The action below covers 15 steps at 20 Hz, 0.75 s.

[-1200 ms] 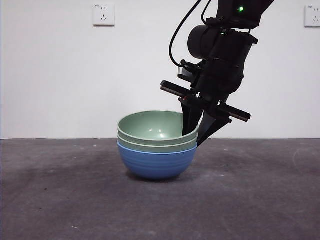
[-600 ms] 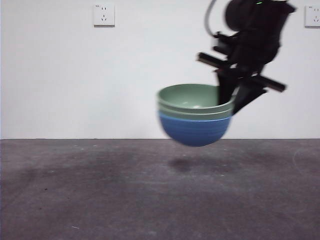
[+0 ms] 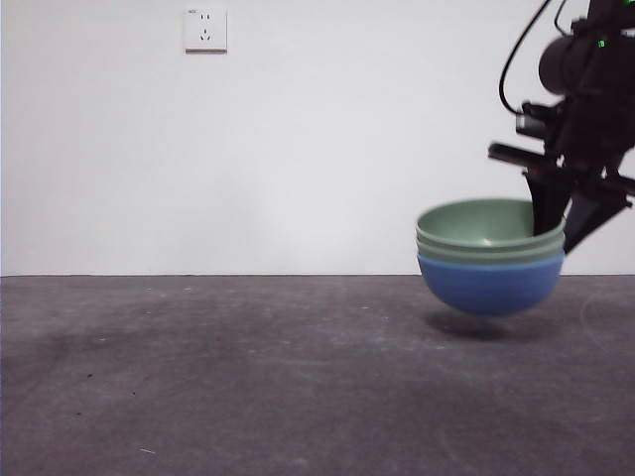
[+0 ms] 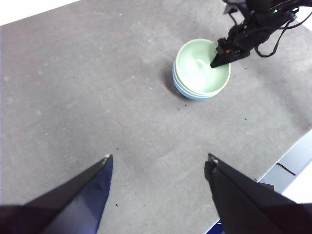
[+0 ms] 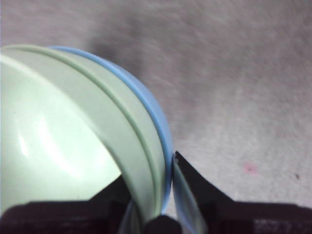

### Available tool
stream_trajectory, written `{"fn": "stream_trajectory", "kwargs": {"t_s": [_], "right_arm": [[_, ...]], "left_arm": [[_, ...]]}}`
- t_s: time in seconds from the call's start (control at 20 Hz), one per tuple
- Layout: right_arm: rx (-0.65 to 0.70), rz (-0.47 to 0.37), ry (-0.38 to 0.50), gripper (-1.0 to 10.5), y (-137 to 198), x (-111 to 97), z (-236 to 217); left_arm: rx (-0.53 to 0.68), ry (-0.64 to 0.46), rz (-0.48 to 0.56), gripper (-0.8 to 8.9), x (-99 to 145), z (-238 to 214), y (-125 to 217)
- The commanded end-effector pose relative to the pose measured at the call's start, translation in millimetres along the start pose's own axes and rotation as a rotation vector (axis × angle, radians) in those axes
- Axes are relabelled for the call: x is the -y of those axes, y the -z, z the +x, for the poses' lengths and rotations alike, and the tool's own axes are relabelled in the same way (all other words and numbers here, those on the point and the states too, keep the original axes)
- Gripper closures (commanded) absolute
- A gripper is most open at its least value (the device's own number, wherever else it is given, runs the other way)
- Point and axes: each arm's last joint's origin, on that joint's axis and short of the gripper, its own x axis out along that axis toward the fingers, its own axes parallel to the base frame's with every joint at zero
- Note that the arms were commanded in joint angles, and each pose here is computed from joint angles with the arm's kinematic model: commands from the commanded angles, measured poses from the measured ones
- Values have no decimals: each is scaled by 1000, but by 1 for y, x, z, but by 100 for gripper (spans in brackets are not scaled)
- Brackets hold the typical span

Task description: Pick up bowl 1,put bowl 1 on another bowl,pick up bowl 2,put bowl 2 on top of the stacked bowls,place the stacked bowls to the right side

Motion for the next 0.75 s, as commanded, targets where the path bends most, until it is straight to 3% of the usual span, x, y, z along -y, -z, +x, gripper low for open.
{"fn": "stream_trajectory", "kwargs": {"t_s": [0.05,0.5,0.75], "right_arm": [[-48,-11,-6,959,4,2,16],[-116,-15,50,959,7,11,36],[-119,-16,43,696,7,11,36]], "left_arm": [[2,2,12,495,0,0,0],[2,1,13,495,0,0,0],[10,1,14,495,0,0,0]]}}
